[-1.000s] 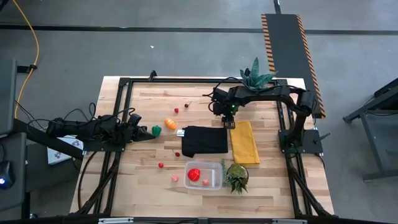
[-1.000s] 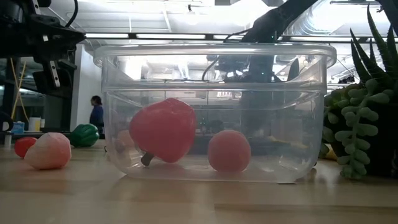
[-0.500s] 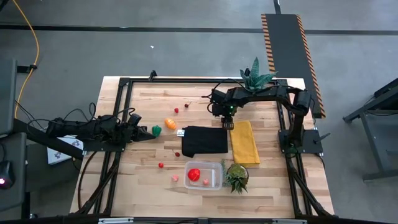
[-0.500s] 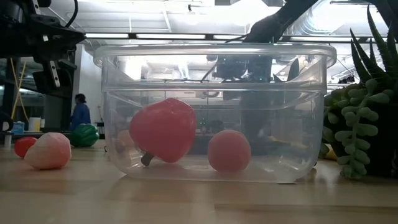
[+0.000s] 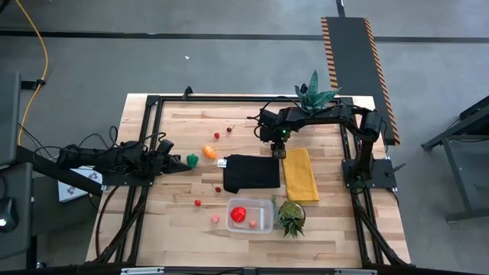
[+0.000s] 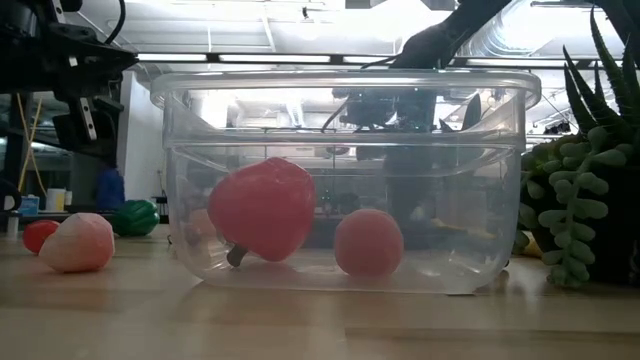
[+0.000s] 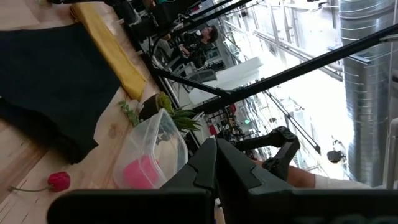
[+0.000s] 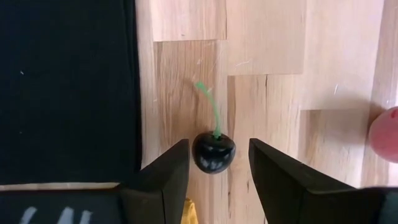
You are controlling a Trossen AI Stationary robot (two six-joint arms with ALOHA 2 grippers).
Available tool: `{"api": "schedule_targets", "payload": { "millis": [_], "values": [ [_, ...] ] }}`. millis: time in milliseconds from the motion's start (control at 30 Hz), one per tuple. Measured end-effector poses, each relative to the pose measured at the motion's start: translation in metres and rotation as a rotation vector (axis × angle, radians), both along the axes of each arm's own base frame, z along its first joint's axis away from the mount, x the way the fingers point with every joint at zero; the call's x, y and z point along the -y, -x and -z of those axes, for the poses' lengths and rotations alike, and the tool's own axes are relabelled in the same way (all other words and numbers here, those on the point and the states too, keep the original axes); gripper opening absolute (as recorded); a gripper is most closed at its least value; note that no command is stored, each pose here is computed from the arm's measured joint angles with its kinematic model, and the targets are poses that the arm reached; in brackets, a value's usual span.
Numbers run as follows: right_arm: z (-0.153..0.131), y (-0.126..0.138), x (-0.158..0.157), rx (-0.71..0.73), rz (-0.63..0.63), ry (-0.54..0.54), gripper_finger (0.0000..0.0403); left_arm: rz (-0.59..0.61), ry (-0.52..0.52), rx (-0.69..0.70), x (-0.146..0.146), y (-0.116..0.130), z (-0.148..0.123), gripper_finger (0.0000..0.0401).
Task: Pick and placing Produce into tupperware
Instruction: Put the black cherry into the transparent bin
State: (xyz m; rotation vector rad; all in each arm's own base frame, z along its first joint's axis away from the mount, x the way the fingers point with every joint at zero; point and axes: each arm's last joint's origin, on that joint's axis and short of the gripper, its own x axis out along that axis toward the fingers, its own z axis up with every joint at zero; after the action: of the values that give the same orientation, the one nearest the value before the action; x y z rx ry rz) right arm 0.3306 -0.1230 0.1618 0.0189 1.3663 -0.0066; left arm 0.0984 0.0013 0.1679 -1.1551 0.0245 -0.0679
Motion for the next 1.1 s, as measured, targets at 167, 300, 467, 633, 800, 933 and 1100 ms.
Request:
{"api": "schedule_targets", "payload": {
  "millis": [167,300,467,633,800,933,1100],
  "values": [
    [0.000,0.002,0.005,0.000,0.021,-0.002,0.0155,0.000,0.000,0.000,0.000,0.000,0.000,0.0001],
    [0.000,0.003,0.009,-0.001,0.034,-0.001,0.0155,0.000,0.000,0.000,0.000,0.000,0.000,0.0001],
    [0.000,0.006,0.009,-0.024,0.030,-0.010,0.0155,0.000,0.000,0.000,0.000,0.000,0.000,0.0001],
    [0.004,0.006,0.009,-0.037,0.024,-0.015,0.0155,0.000,0.000,0.000,0.000,0.000,0.000,0.0001],
    [0.011,0.005,0.009,-0.053,0.021,-0.027,0.0155,0.000,0.002,0.000,0.000,0.000,0.000,0.0001],
    [0.011,0.003,0.007,-0.046,0.019,-0.025,0.0155,0.000,0.002,0.000,0.000,0.000,0.000,0.0001],
    [0.011,0.003,0.007,-0.043,0.019,-0.025,0.0155,0.000,0.002,-0.001,0.000,0.000,0.000,0.0001]
  ]
}}
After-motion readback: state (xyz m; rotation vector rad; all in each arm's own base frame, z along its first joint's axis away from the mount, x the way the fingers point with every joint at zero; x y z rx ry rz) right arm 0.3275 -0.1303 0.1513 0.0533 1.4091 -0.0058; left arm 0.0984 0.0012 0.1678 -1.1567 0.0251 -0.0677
